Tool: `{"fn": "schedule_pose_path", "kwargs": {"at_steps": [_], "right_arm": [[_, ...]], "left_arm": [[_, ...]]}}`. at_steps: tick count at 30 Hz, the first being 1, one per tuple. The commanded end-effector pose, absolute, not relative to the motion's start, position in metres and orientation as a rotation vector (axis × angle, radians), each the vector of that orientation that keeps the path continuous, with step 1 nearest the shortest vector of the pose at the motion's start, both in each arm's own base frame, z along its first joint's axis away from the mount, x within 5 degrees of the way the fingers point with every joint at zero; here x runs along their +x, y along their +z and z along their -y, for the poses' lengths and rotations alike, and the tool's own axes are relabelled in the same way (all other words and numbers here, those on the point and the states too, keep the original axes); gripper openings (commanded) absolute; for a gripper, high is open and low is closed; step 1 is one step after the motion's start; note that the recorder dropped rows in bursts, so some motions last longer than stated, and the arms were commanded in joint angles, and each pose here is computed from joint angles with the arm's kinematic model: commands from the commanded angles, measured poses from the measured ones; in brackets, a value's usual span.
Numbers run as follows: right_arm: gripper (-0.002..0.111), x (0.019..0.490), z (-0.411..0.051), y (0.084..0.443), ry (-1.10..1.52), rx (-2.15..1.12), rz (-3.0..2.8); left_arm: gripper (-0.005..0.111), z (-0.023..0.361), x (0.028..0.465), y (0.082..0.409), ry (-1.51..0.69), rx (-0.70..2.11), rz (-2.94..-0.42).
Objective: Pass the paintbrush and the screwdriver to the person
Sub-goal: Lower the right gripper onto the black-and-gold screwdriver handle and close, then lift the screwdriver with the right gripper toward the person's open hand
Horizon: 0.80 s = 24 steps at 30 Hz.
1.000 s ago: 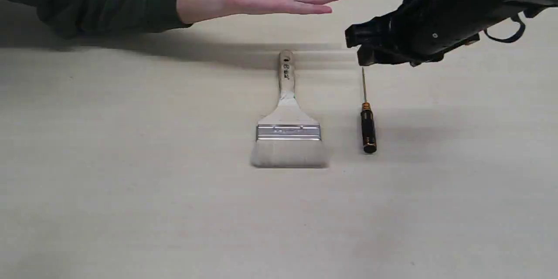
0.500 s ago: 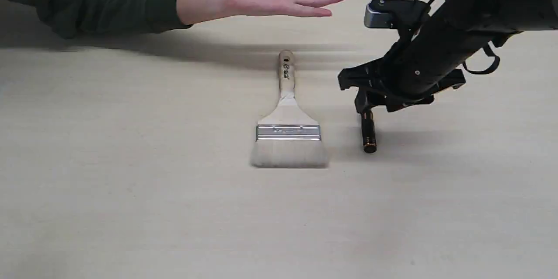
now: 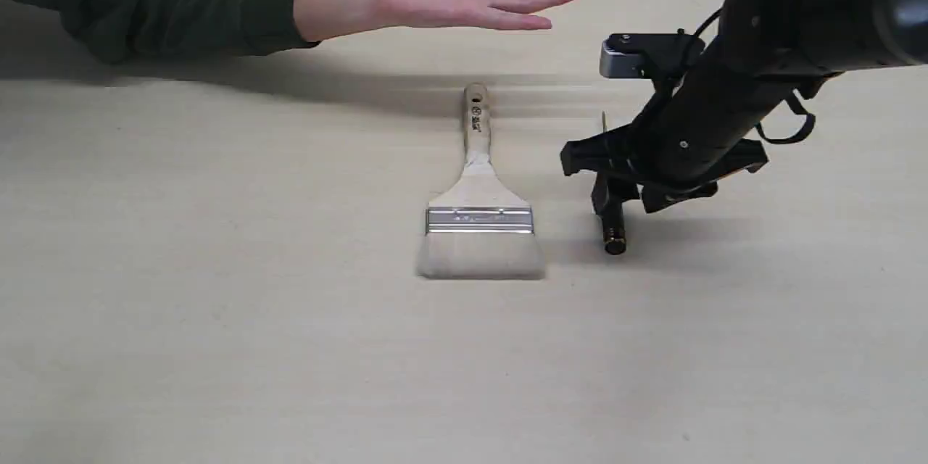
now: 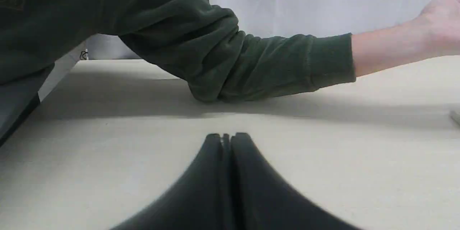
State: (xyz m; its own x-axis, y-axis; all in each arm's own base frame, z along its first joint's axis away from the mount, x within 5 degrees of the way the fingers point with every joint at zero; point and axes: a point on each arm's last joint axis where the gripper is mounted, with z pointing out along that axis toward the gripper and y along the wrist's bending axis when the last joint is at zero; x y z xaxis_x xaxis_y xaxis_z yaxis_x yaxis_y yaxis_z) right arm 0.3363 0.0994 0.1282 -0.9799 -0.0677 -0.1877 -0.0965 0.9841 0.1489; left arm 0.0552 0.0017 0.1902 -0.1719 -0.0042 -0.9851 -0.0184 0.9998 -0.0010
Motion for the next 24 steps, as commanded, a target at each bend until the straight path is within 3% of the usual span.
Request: {"fn": "schedule_pose_path", "kwargs": {"at_steps": [1,7,13,24], "right_arm": [[0.049,0.338,-0.099,0.124,0.224,-0.125,-2.95],[0.047,0.339,-0.099,0.123,0.224,-0.119,-2.939],[0.026,0.341,-0.1,0.123,0.223,-0.125,-2.922],[0.025,0.341,-0.099,0.11,0.181,-0.144,-3.002]], "left_arm": [[0.0,-0.001,0.055,0.191,0.002,-0.017,-1.733],[0.0,-0.001,0.055,0.191,0.002,-0.017,-1.733],[0.0,-0.001,0.055,0.191,0.006,-0.015,-1.732],[0.0,-0.001,0.055,0.191,0.006,-0.015,-1.732]]}}
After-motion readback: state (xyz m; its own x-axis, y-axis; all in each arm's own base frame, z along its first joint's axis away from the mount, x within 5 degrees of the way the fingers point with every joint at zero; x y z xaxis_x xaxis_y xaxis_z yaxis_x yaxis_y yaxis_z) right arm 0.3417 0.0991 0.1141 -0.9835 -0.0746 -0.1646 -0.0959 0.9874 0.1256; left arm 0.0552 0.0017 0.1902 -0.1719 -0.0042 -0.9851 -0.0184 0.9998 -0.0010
